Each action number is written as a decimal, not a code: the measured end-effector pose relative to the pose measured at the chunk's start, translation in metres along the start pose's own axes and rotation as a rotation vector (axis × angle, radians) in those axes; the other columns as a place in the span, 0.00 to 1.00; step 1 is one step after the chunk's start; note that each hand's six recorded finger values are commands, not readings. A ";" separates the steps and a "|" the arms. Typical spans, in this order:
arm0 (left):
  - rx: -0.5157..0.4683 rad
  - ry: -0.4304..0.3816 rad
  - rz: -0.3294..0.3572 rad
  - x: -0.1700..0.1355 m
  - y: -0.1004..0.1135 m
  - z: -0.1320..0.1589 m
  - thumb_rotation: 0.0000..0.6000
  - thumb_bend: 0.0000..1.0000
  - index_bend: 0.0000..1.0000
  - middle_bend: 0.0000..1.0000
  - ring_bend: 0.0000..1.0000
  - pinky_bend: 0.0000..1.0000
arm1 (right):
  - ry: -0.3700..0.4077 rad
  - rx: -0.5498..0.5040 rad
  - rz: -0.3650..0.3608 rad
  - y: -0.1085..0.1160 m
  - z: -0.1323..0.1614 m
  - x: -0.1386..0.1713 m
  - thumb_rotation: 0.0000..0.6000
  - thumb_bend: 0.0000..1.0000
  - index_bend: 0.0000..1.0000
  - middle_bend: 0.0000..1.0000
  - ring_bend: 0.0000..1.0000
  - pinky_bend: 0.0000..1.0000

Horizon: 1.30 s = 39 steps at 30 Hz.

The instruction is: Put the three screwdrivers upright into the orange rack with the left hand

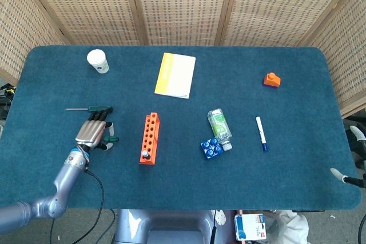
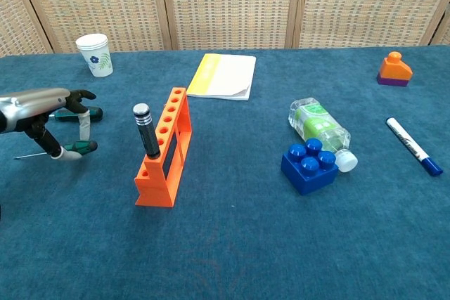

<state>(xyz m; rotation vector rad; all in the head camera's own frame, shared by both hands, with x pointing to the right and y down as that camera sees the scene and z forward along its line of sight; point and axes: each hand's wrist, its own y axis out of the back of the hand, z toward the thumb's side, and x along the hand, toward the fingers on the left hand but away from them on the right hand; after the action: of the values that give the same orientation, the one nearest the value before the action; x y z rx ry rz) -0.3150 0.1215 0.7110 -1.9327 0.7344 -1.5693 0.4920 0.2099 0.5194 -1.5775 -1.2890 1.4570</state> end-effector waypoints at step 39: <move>-0.872 -0.460 0.080 -0.069 0.134 0.051 1.00 0.41 0.67 0.00 0.00 0.00 | -0.005 0.007 -0.007 0.001 -0.001 0.001 1.00 0.00 0.00 0.00 0.00 0.00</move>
<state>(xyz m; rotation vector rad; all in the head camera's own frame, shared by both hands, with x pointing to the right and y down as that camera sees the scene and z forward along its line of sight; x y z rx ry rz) -0.2874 0.0791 0.5603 -2.6747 1.4001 -0.7134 0.4928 0.2104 0.5182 -1.5648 -1.2898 1.4600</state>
